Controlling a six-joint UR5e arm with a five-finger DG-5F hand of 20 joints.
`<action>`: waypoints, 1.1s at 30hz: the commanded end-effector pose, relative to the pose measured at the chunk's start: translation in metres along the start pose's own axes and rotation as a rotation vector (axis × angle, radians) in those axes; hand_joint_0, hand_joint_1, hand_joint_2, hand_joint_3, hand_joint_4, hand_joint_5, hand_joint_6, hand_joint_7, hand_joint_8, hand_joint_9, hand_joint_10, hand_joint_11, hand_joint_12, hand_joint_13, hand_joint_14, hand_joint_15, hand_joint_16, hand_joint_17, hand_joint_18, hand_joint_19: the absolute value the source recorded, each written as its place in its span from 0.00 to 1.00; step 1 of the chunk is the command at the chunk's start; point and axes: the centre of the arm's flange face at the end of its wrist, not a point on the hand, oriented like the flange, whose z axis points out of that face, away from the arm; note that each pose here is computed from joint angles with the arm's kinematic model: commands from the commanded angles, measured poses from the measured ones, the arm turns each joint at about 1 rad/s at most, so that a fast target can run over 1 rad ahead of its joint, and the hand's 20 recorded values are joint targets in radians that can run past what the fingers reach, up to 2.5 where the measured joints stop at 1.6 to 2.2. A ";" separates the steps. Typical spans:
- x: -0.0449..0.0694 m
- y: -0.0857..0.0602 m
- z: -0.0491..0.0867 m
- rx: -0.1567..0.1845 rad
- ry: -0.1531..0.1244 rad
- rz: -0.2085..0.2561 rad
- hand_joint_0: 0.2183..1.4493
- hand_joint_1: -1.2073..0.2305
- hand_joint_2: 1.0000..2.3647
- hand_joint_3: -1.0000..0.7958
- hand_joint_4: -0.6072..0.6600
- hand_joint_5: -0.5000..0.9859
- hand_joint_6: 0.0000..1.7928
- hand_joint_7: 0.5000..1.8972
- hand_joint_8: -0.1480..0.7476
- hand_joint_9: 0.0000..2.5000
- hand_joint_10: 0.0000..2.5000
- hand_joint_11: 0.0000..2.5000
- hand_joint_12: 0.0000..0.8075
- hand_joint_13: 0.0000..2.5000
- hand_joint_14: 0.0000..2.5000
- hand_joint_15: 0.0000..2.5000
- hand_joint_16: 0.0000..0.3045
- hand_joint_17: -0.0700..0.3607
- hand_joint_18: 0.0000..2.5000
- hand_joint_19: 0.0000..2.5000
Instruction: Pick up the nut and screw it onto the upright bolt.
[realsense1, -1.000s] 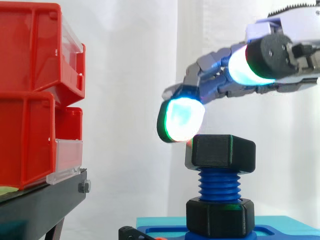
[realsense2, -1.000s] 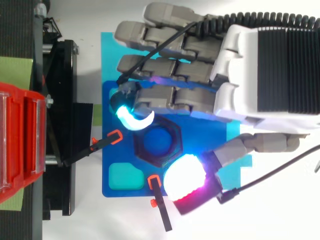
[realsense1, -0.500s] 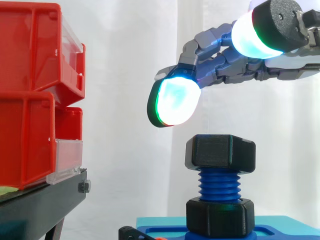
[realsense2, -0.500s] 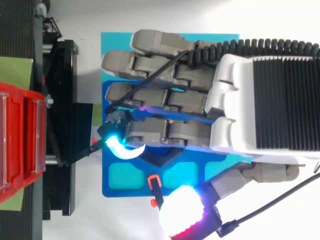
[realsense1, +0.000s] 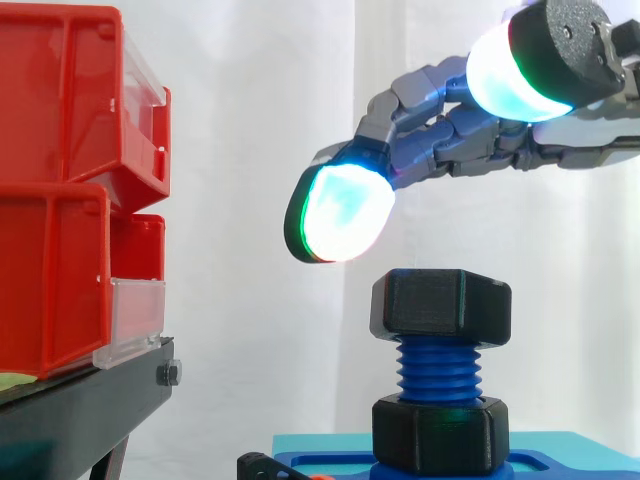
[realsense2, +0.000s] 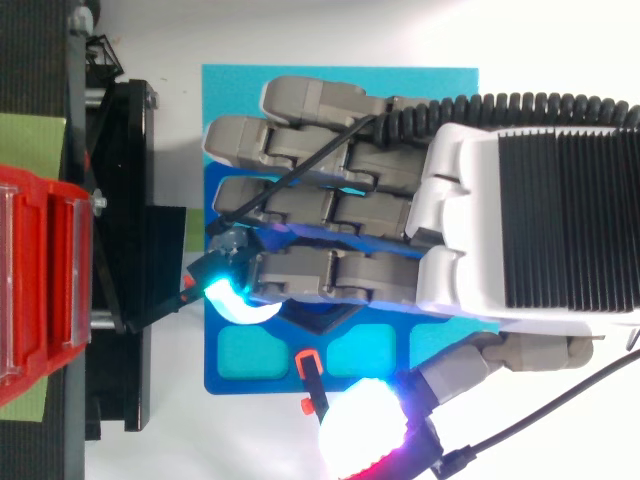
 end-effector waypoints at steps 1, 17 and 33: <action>0.007 -0.001 0.000 -0.003 -0.021 0.003 0.22 0.73 0.00 0.28 0.60 0.25 0.28 0.13 0.36 0.10 0.00 0.00 0.38 0.00 0.00 0.00 0.14 0.38 0.00 0.00; 0.008 -0.008 -0.001 0.008 -0.021 0.003 0.22 0.74 0.00 0.28 0.62 0.25 0.28 0.17 0.38 0.10 0.00 0.00 0.38 0.00 0.00 0.00 0.13 0.38 0.00 0.00; 0.023 -0.013 -0.005 0.007 -0.031 0.014 0.22 0.74 0.00 0.28 0.64 0.24 0.28 0.26 0.41 0.11 0.00 0.00 0.38 0.00 0.00 0.00 0.13 0.37 0.00 0.00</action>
